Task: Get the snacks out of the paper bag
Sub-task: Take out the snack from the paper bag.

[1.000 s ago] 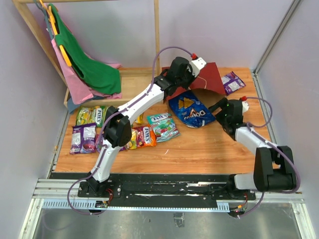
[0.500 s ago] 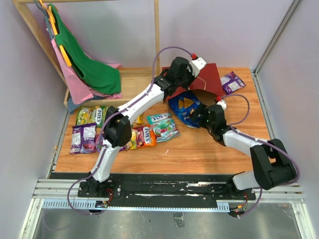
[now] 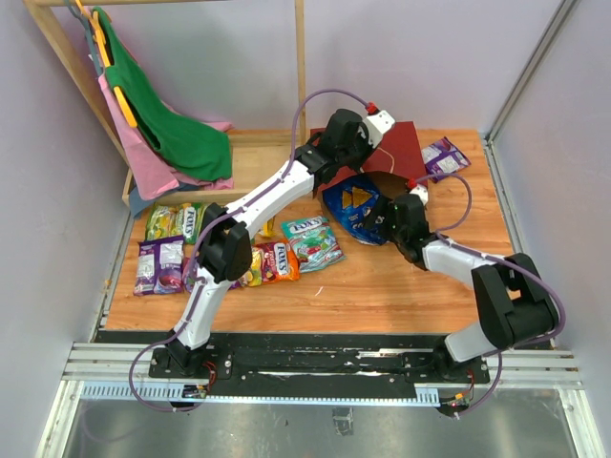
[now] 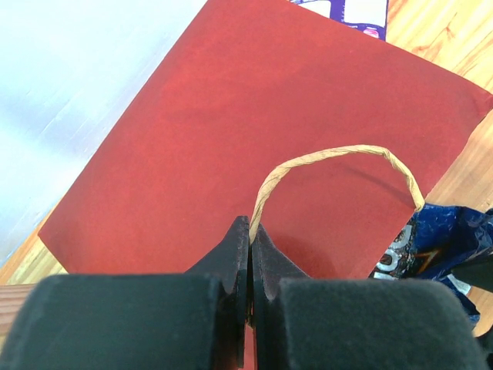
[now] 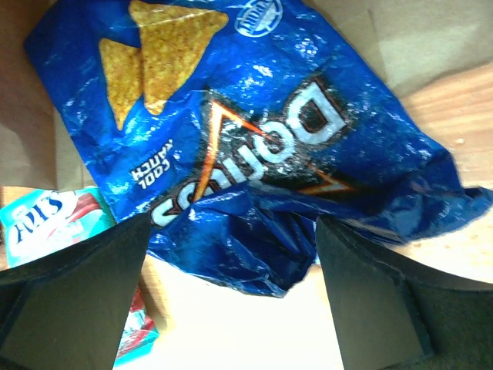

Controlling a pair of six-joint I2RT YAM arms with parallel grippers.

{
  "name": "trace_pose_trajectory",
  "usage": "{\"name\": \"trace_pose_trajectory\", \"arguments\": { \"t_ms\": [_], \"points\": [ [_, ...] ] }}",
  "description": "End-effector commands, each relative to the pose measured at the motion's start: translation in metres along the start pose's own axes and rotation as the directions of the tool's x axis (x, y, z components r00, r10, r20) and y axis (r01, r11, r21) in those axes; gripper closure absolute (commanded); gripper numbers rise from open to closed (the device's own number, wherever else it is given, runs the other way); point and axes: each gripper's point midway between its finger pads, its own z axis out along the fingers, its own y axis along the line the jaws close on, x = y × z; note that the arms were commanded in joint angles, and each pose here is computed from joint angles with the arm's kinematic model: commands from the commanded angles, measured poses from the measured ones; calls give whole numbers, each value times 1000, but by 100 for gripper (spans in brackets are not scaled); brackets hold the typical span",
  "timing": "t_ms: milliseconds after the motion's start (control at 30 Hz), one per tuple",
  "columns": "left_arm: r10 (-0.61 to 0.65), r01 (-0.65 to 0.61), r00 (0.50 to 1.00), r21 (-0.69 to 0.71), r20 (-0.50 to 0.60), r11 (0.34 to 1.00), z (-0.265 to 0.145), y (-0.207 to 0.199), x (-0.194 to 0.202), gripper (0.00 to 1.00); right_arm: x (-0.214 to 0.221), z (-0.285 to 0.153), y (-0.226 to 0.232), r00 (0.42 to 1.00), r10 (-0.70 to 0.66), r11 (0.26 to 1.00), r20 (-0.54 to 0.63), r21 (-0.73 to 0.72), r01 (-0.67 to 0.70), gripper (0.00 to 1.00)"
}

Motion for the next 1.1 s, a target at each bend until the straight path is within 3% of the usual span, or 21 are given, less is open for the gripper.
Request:
{"name": "trace_pose_trajectory", "arguments": {
  "t_ms": [0, 200, 367, 533, 667, 800, 967, 1067],
  "points": [
    [8, -7, 999, -36, 32, 999, -13, 16, -17, 98, -9, -12, -7, 999, -51, 996, 1, 74, 51, 11],
    [10, -9, 999, -42, 30, 999, -13, 17, -17, 98, -10, -31, -30, 998, -66, 984, 13, 164, 63, 13],
    [10, -9, 1000, -36, 28, 999, -12, 16, -16, 97, -12, -33, -52, 999, 2, 981, 50, 195, -12, 26],
    [10, -9, 1000, -33, 24, 999, -11, 15, -15, 97, -12, -22, -63, 996, 84, 978, 30, 187, -88, 25],
    [13, -12, 1000, -38, 22, 999, -12, 16, -15, 97, -7, -12, -70, 990, 138, 972, -4, 192, -135, 18],
    [14, -13, 1000, -38, 21, 999, -11, 16, -14, 97, -2, -3, -76, 984, 178, 966, -15, 193, -171, 19],
    [20, -19, 1000, -47, 16, 999, -12, 18, -14, 97, 6, 7, -86, 975, 219, 957, -26, 202, -209, 30],
    [24, -24, 1000, -54, 11, 998, -11, 19, -12, 97, 6, 7, -90, 974, 225, 955, -10, 200, -219, 44]
  ]
}}
